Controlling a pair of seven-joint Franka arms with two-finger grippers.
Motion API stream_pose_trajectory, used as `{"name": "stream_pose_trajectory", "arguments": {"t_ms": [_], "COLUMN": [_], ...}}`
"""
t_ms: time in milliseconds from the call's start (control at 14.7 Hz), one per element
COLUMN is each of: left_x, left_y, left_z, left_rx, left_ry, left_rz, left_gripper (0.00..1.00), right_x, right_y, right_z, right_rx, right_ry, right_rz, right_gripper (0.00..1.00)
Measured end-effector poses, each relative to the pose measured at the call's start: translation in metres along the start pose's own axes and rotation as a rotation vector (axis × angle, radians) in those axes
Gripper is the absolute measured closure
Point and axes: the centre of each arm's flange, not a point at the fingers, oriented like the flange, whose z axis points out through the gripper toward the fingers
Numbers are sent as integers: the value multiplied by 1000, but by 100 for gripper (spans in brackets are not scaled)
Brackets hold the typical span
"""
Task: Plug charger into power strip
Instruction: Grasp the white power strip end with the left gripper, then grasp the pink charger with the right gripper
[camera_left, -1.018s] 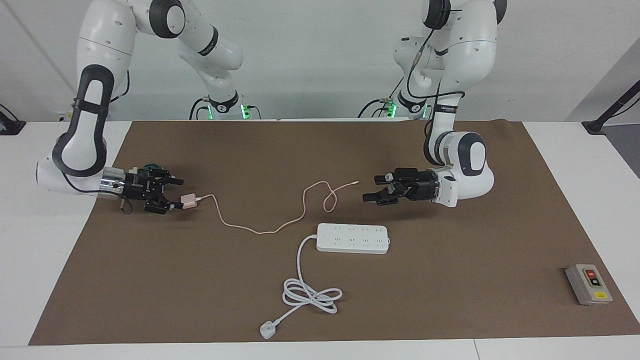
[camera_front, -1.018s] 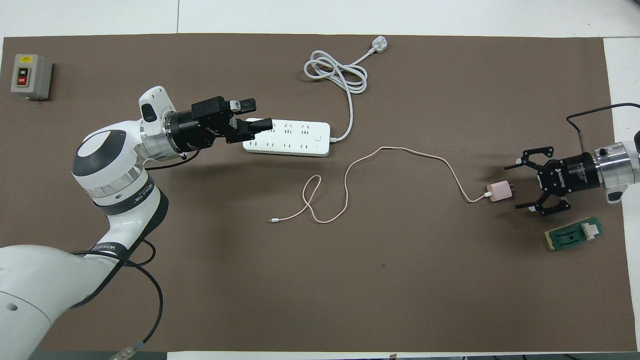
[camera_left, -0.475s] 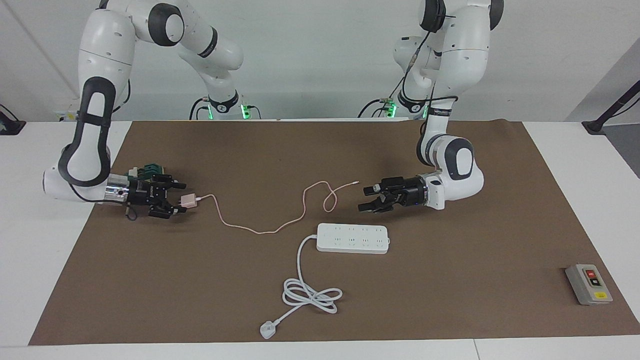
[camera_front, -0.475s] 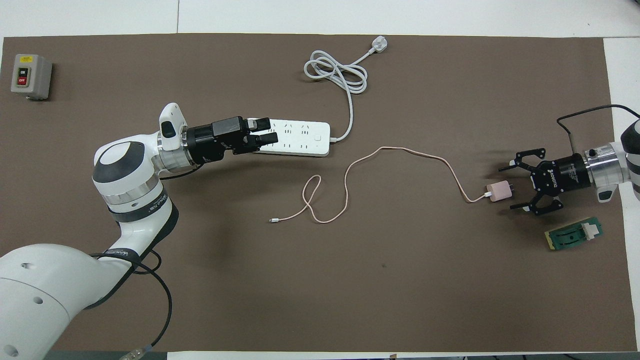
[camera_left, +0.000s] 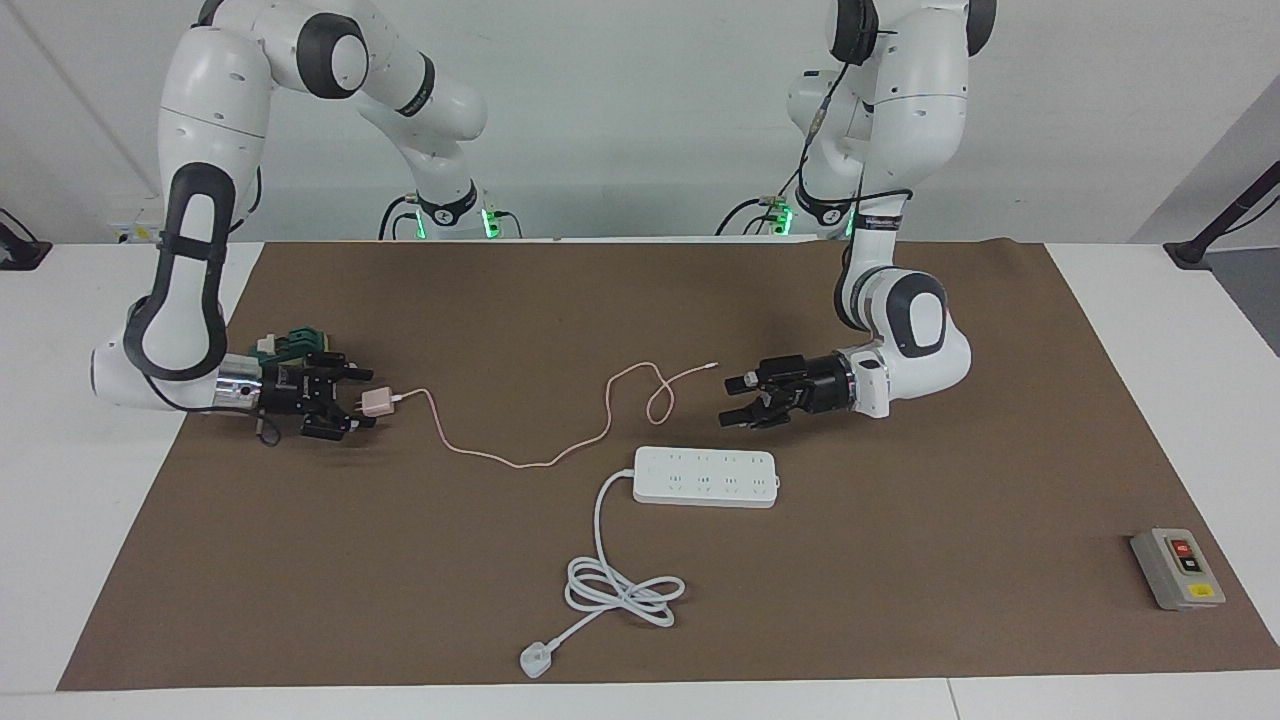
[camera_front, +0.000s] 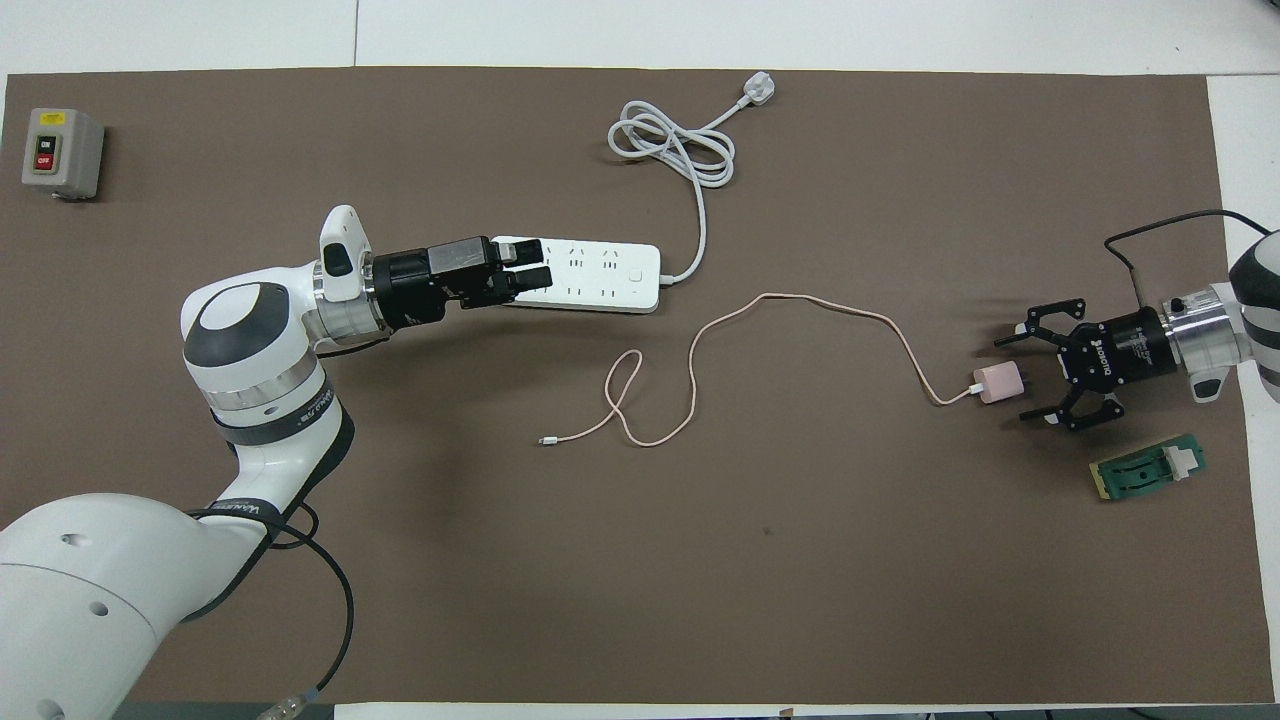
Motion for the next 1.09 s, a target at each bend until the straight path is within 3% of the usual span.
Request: {"name": "stream_pose_trajectory", "arguments": {"t_ms": [475, 1086], "left_x": [-2, -22], "left_y": [0, 5], "left_z": [4, 46], "left_rx": [3, 0], "left_ry": [-12, -84], "left_rz": [8, 17], "left_gripper": [0, 0], "right_x": [3, 4], "right_y": [1, 0], "right_z": [-2, 2], "right_rx": [-16, -21], "right_ry": [26, 22], "right_rz": [-28, -29], "right_gripper": [0, 3]}}
